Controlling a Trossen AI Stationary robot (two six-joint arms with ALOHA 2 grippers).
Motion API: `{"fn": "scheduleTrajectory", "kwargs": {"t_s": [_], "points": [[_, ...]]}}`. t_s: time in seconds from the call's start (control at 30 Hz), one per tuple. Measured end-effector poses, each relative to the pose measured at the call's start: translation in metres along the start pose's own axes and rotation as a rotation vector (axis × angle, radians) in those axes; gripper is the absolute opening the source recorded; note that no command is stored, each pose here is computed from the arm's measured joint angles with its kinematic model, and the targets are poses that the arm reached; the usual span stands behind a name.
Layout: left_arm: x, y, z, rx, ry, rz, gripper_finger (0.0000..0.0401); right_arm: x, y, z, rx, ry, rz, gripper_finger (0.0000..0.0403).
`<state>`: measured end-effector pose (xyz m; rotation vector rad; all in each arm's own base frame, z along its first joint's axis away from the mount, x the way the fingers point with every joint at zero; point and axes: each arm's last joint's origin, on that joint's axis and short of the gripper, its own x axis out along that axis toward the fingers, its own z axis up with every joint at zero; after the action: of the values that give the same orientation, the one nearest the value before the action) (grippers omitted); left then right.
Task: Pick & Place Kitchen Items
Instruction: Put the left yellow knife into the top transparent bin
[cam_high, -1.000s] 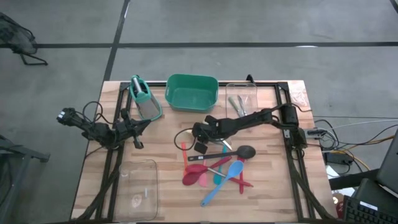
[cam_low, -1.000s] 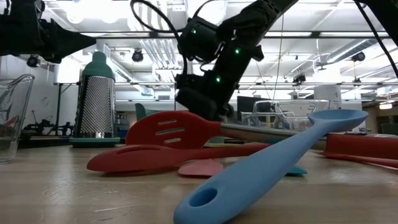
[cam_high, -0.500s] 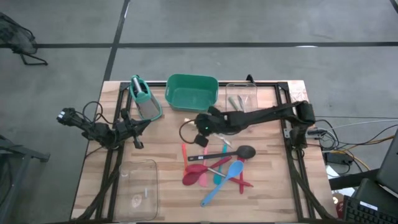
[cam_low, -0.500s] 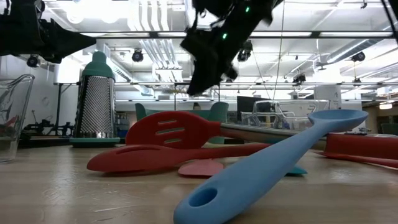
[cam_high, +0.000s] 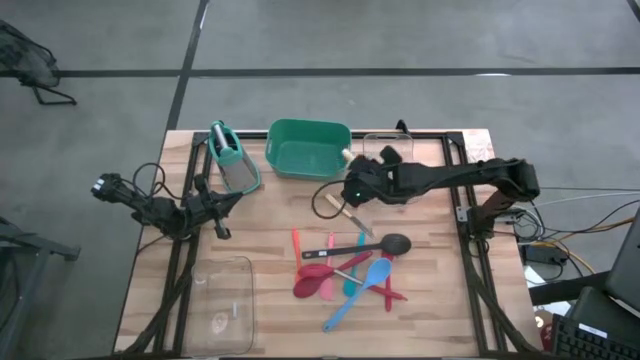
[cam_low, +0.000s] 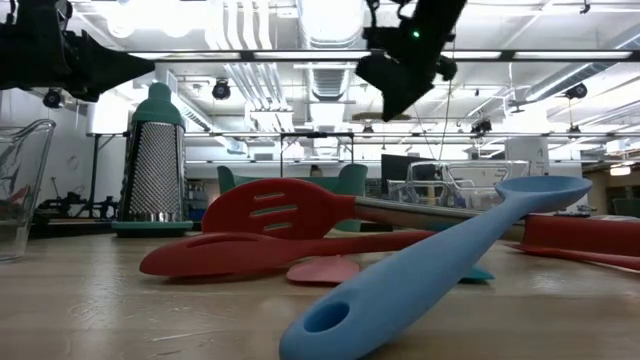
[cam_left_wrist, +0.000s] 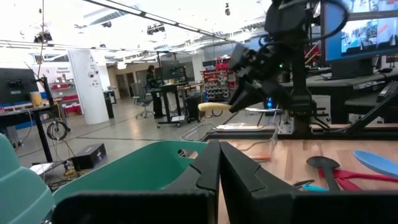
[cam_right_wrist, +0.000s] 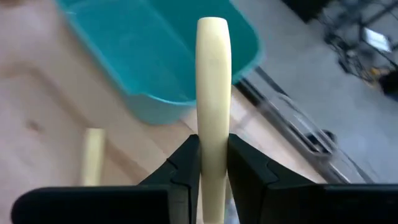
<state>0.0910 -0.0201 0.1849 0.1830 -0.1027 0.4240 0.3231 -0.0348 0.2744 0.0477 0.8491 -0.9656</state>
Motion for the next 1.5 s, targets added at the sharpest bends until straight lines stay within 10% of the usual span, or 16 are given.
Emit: {"fn": "scheduleTrajectory", "kwargs": {"t_s": [0.6, 1.5], "points": [[0.000, 0.000, 0.000, 0.001, 0.001, 0.000, 0.0012, 0.073, -0.052, -0.045, 0.116, 0.140, -0.210, 0.0065], [0.000, 0.000, 0.000, 0.001, 0.001, 0.000, 0.0012, 0.100, -0.056, -0.069, 0.175, 0.142, -0.149, 0.0098]]}}
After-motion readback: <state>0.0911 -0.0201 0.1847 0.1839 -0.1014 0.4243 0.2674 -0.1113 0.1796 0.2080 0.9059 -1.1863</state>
